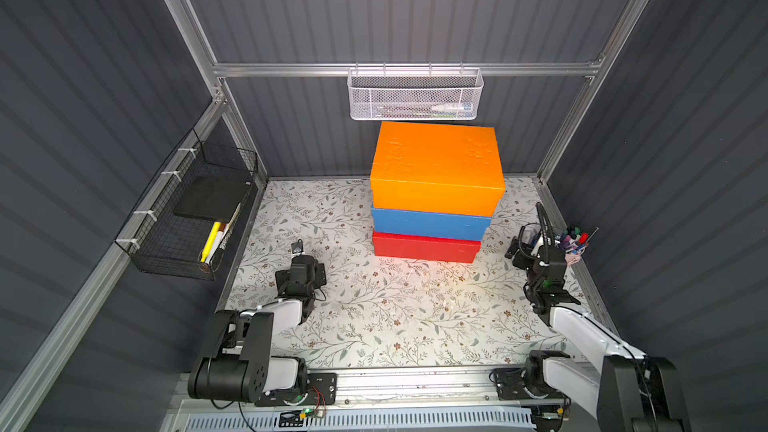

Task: Stack the shoeboxes
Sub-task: Reset both arms

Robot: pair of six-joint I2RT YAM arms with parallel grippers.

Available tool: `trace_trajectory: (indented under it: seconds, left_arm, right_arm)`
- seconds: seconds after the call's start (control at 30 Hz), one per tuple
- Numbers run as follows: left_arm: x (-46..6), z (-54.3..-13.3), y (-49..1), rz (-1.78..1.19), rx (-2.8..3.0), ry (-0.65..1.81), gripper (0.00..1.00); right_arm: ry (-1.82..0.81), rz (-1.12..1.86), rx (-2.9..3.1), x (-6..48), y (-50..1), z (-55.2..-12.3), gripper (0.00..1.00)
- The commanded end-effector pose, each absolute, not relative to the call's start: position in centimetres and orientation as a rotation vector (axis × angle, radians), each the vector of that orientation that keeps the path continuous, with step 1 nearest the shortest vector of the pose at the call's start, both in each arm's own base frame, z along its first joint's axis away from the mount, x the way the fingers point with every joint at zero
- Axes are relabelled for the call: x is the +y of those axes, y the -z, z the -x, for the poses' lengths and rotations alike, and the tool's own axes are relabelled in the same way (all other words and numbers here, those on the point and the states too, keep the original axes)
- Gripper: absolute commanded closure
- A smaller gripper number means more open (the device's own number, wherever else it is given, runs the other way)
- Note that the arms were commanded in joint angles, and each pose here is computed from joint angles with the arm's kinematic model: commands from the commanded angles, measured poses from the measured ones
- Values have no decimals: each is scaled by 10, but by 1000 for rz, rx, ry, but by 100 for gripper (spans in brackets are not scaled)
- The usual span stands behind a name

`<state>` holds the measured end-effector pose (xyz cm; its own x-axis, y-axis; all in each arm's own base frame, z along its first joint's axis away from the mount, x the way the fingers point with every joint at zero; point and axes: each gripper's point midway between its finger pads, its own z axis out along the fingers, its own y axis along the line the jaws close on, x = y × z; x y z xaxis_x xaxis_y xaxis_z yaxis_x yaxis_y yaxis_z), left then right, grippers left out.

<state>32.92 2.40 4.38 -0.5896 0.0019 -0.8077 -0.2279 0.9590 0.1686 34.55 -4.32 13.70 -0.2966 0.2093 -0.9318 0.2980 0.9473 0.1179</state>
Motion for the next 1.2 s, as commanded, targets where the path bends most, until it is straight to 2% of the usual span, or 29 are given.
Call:
trace_trajectory:
  seconds: [0.0, 0.3, 0.47, 1.17]
  left_arm:
    - [23, -348, -64, 117, 2038, -313, 1]
    - [6, -373, -11, 35, 2199, -157, 1]
    - [8, -375, -12, 44, 2195, -146, 1]
    - [9, -375, -11, 45, 2204, -148, 1]
  right_arm:
    - [168, -259, 1796, -40, -150, -361, 1]
    - [59, -179, 1814, -19, -114, -385, 1]
    - [33, -88, 1838, -7, -98, -402, 1]
    - [53, -146, 1888, -14, -95, -399, 1]
